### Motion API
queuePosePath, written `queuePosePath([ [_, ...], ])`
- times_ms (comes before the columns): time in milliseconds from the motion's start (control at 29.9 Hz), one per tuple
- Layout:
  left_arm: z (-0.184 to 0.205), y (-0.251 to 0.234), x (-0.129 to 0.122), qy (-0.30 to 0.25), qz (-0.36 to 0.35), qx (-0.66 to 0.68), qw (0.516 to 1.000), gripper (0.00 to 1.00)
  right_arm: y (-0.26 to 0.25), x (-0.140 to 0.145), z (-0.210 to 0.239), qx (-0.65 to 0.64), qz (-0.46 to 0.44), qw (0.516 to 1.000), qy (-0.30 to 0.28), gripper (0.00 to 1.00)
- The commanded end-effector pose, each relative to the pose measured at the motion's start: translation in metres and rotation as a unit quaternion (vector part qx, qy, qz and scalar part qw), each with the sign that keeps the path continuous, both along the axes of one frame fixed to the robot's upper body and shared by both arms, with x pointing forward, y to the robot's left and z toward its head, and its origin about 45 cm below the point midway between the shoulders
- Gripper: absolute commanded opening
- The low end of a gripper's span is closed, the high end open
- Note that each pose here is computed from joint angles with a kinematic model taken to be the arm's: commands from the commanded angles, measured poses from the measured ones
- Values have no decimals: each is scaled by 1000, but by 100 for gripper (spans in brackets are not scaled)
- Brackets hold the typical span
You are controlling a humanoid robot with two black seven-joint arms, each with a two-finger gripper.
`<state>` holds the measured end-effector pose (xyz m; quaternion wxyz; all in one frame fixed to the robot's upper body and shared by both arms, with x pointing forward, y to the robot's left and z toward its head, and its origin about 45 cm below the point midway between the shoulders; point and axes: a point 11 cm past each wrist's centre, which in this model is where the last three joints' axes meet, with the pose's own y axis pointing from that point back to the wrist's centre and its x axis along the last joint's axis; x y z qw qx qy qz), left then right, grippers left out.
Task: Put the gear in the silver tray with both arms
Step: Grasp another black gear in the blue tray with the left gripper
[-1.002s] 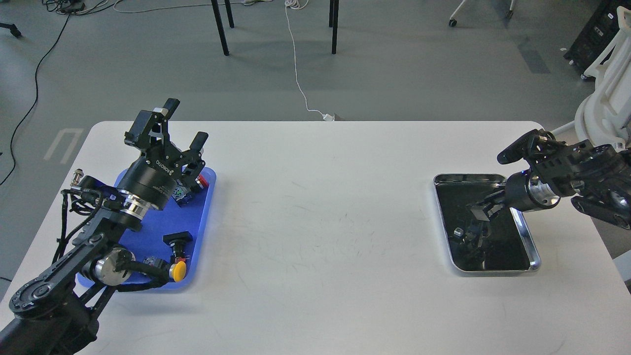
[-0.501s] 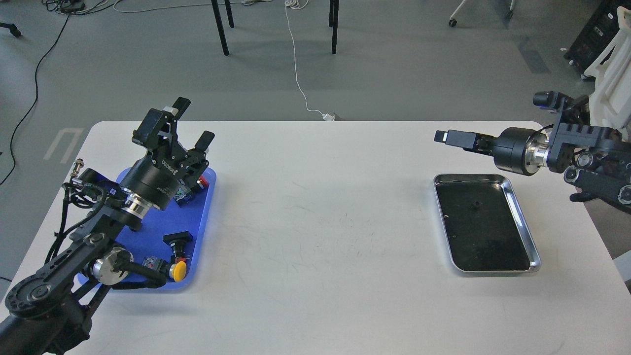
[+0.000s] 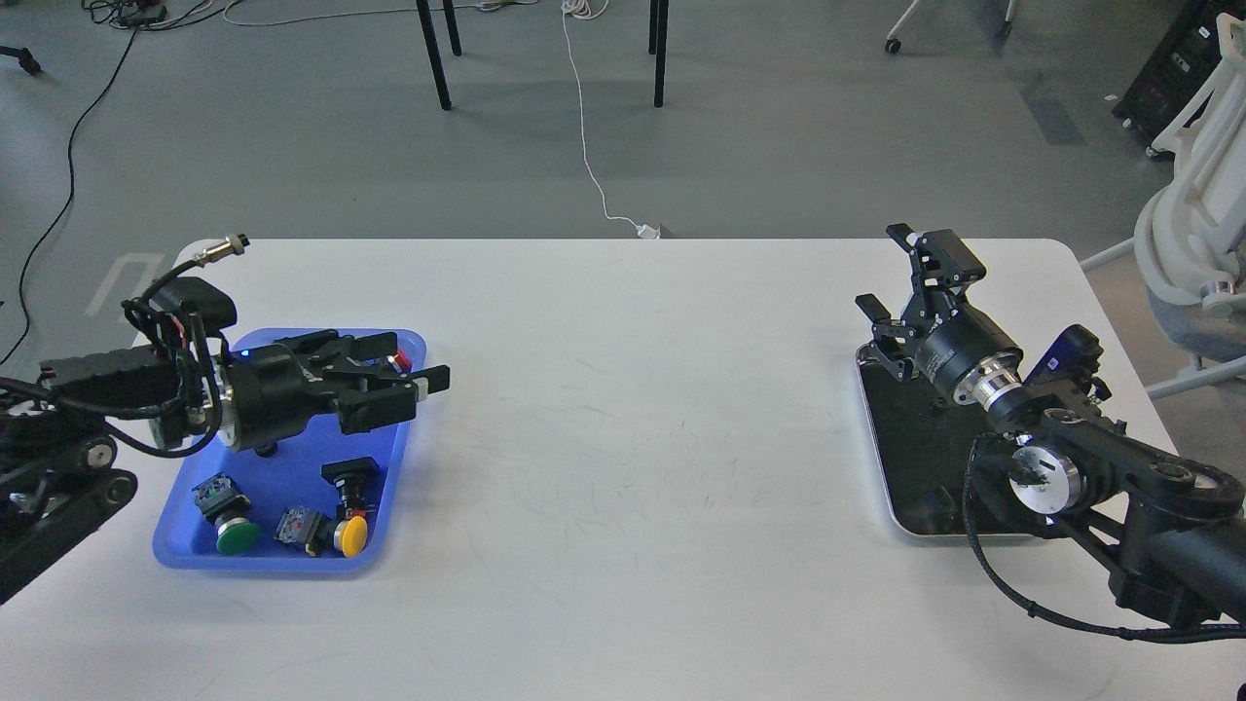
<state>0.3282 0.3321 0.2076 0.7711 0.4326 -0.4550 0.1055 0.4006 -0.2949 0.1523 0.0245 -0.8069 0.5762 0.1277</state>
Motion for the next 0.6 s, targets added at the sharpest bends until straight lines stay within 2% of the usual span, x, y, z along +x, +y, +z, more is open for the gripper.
queuePosePath([
  [0, -5, 51, -4, 9, 3, 122, 993, 98, -1, 3, 7, 59, -6, 998, 4, 97],
  [134, -15, 83, 1, 22, 24, 177, 984, 96, 1, 1, 5, 64, -1, 998, 7, 97],
  [267, -31, 82, 1, 41, 13, 196, 980, 93, 4, -1, 2, 64, 2, 998, 10, 97],
  [368, -45, 83, 3, 55, 19, 202, 978, 83, 4, 0, 3, 63, 3, 998, 10, 97],
  [568, -54, 91, 5, 65, 35, 206, 976, 73, 0, -1, 3, 61, 1, 998, 9, 97],
])
